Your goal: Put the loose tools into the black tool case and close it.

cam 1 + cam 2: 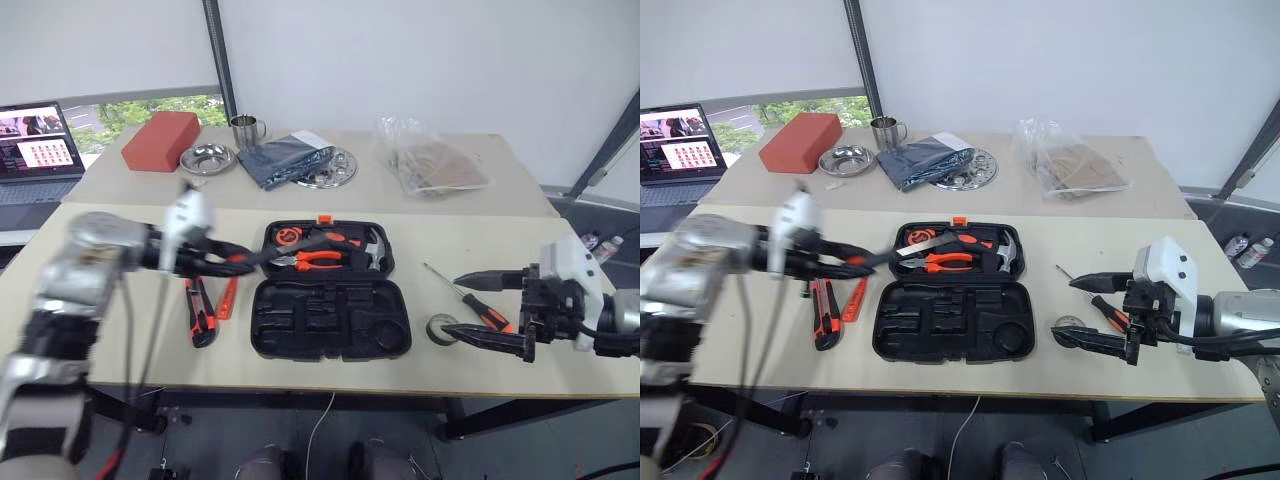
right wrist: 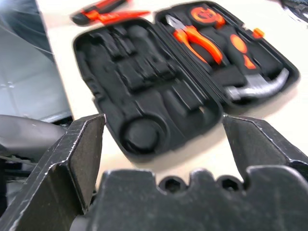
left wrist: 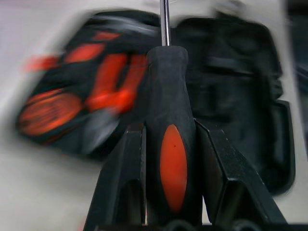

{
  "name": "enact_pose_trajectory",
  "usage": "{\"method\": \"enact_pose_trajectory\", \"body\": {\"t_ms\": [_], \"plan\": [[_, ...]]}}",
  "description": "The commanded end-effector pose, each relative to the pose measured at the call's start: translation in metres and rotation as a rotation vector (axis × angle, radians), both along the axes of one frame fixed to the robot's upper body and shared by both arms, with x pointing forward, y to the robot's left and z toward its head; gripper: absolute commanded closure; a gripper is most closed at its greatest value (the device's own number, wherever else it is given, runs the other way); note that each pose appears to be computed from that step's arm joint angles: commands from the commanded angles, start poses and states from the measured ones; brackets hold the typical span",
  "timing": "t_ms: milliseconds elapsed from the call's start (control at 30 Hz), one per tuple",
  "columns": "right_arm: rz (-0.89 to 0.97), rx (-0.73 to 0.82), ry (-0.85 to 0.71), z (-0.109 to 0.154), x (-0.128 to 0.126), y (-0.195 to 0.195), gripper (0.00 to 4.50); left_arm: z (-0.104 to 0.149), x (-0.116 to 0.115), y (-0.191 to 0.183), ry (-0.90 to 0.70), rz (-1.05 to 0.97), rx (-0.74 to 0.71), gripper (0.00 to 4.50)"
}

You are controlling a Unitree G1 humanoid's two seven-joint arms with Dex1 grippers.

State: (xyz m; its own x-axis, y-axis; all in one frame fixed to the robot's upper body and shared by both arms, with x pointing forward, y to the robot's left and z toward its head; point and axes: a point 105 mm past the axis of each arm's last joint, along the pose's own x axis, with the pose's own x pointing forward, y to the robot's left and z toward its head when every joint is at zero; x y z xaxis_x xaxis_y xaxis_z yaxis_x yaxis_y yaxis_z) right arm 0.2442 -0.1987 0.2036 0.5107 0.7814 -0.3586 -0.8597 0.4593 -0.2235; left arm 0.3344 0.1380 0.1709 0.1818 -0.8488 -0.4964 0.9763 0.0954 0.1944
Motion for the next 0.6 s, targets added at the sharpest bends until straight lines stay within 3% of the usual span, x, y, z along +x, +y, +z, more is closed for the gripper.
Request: {"method": "enact_pose_trajectory", "body": {"t_ms": [33,233,500,567,600], "plan": [[-0.028,-0.006,-0.074,0.011,0.002,-0.002,0.00,-0.003,0.011,-0.004,-0.069,-0.060,0.109,3.54],[-0.058,0.013,-0.088,0.008,-0.004,0.000,0.00,-0.021,0.029,-0.015,-0.084,-0.085,0.170,3.54],[-0.086,0.032,-0.102,0.008,-0.005,0.000,0.00,-0.025,0.028,-0.017,-0.069,-0.113,0.167,3.54],[-0.084,0.038,-0.105,0.009,-0.004,0.001,0.00,-0.023,0.030,-0.017,-0.062,-0.098,0.148,2.54],[-0.082,0.041,-0.105,0.009,-0.004,0.002,0.00,-0.021,0.029,-0.018,-0.056,-0.095,0.136,2.46]]}}
